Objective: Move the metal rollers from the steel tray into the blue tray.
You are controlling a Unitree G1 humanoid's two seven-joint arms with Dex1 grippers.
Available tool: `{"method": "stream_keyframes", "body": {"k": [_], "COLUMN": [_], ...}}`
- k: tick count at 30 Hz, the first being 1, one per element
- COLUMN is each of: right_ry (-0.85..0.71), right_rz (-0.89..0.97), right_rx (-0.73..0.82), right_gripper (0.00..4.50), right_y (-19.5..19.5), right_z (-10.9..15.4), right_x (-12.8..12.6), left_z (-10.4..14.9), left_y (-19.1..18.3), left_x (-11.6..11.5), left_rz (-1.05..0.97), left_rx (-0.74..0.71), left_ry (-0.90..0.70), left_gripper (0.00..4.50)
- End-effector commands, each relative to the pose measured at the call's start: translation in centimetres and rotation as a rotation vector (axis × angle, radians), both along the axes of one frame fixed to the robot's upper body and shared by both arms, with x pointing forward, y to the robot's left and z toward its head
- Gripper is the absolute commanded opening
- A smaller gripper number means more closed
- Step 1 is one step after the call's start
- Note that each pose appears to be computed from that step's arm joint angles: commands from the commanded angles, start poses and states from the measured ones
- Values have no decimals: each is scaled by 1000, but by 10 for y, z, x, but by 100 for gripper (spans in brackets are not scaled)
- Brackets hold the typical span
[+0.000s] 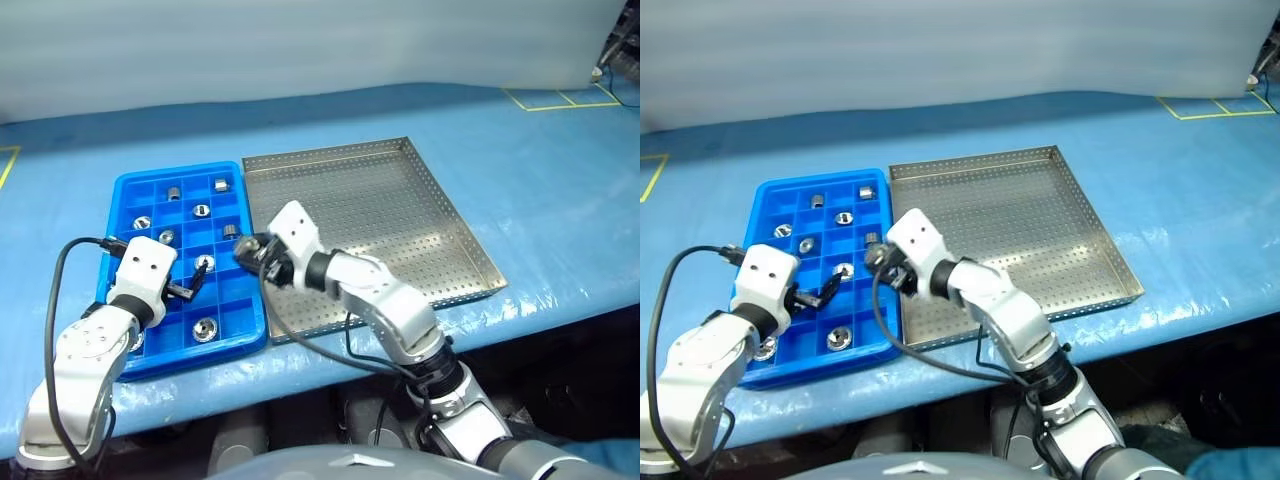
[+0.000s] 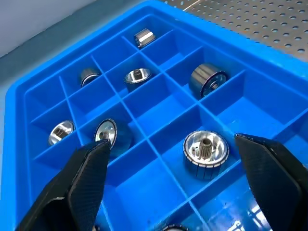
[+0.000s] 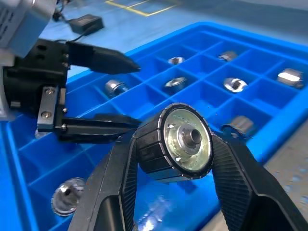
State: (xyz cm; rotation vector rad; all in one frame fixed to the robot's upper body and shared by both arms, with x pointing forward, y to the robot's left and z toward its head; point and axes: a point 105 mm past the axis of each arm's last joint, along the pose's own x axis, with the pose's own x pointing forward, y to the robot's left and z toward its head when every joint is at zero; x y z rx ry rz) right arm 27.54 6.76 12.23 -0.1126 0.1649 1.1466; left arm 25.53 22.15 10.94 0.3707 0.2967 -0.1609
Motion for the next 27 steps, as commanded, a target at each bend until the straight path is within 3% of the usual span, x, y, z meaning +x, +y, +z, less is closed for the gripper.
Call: {"method": "stream_keyframes", "body": {"k": [1,5,10,14,18,25,27], "right_ry": [-25,2,-12,-103,-242,-281,-267], "right_rz": [35,46,86,-67,-220,-483,-496], "right_rx": [34,-16,13,106,80,-188,-223], "right_gripper": [187,187,345,345,345,345,345], "right_y": [8,7,7,-15,-66,-187,-201], "right_z": [8,-10,-3,25,39,20,16], "right_x": [-4,-4,-9,14,41,87,88], "left_z": [12,9,10,17,33,26,24], "left_y": [-5,-9,-8,-24,-53,-83,-85], "left_x": [-2,-4,-4,2,8,23,28], "left_rz": [1,-6,-9,-84,-220,-373,-384], "left_rx": [8,3,-2,-60,-159,-186,-202], "left_ry": [-62,-61,-68,-111,-204,-212,-206], "left_gripper": [450,450,450,450,450,450,450]}}
